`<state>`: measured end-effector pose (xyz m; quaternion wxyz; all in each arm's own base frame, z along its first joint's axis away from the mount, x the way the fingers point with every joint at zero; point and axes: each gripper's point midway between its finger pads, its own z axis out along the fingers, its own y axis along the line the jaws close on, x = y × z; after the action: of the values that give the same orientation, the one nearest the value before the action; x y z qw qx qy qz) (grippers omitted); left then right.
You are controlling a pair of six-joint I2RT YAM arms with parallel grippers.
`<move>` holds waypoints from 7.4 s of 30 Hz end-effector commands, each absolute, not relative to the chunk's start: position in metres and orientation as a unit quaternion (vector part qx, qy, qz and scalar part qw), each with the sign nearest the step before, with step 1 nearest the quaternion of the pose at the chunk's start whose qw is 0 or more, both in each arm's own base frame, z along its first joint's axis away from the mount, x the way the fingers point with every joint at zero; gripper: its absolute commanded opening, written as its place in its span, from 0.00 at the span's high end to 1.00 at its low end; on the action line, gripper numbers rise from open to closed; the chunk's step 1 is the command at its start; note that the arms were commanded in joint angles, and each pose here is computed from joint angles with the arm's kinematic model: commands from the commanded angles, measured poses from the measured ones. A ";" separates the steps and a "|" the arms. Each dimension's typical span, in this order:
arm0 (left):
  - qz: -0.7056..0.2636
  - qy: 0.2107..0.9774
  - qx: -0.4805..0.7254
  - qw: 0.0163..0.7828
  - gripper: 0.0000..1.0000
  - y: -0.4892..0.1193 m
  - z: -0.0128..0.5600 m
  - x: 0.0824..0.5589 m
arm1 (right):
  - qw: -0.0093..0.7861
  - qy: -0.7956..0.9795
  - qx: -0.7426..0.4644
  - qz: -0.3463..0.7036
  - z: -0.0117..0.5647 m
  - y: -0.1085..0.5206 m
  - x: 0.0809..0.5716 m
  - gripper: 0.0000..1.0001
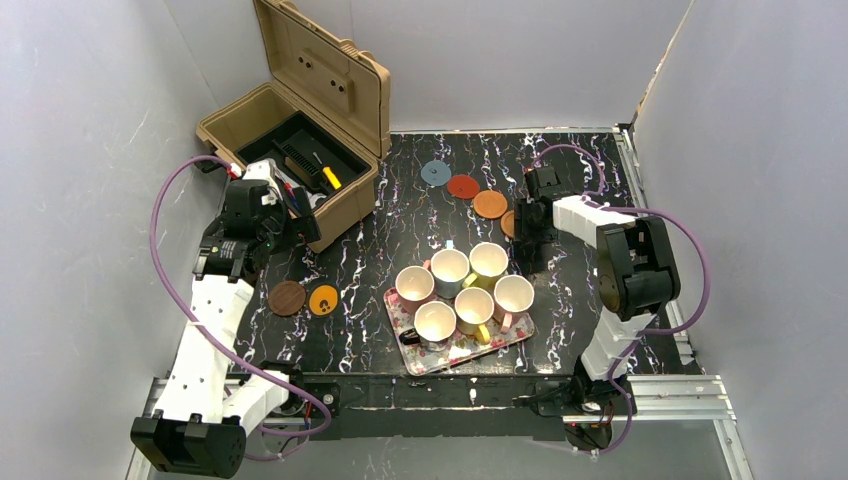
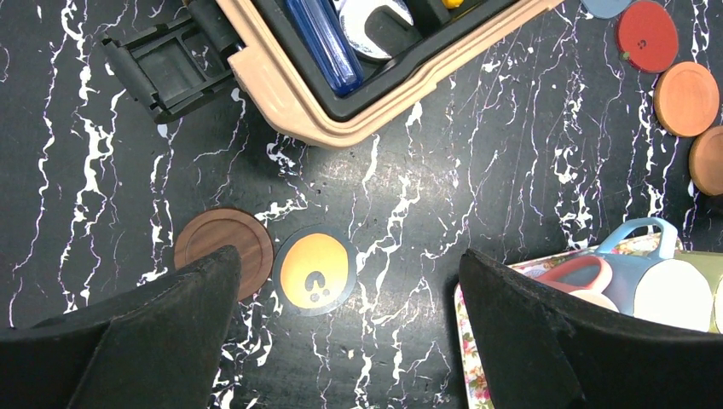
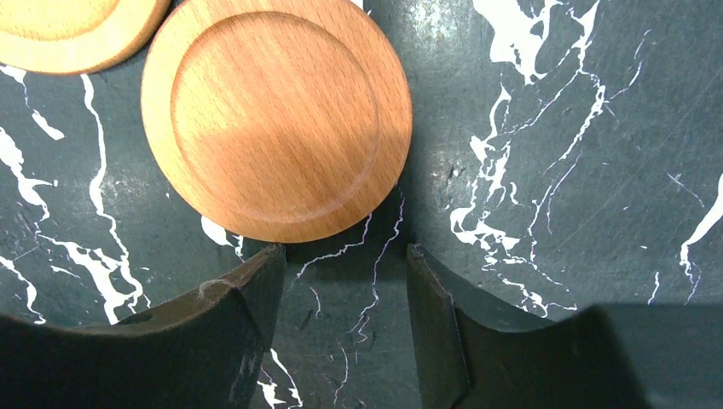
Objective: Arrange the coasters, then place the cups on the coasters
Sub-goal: Move the coaster to the center of the board.
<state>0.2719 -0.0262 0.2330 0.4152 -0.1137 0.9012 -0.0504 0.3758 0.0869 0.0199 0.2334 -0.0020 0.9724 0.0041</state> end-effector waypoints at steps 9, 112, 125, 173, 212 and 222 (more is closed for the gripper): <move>-0.050 0.895 -0.111 0.428 0.02 -0.025 0.248 0.272 | 0.217 0.976 0.012 -0.010 0.005 0.079 0.375 0.40; -0.053 0.966 -0.178 0.181 0.16 -0.093 0.009 0.241 | 0.321 0.945 -0.005 0.063 0.098 0.088 0.349 0.06; -0.057 0.971 -0.142 0.183 0.17 -0.129 0.007 0.265 | 0.318 0.946 -0.006 0.061 0.098 0.088 0.347 0.06; -0.023 0.973 -0.035 0.229 0.23 -0.101 0.037 0.240 | 0.320 0.943 -0.007 0.092 0.100 0.096 0.336 0.06; -0.047 0.974 0.005 0.223 0.26 -0.157 0.021 0.273 | 0.315 0.944 -0.007 0.093 0.092 0.096 0.335 0.06; -0.052 0.972 0.025 0.227 0.28 -0.176 0.021 0.286 | 0.313 0.945 -0.006 0.092 0.091 0.096 0.336 0.06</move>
<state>0.2707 -0.1596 0.0186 0.2085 0.0202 0.9775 -0.0256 0.3288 0.0939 0.0839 0.2957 -0.0059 0.9515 0.0842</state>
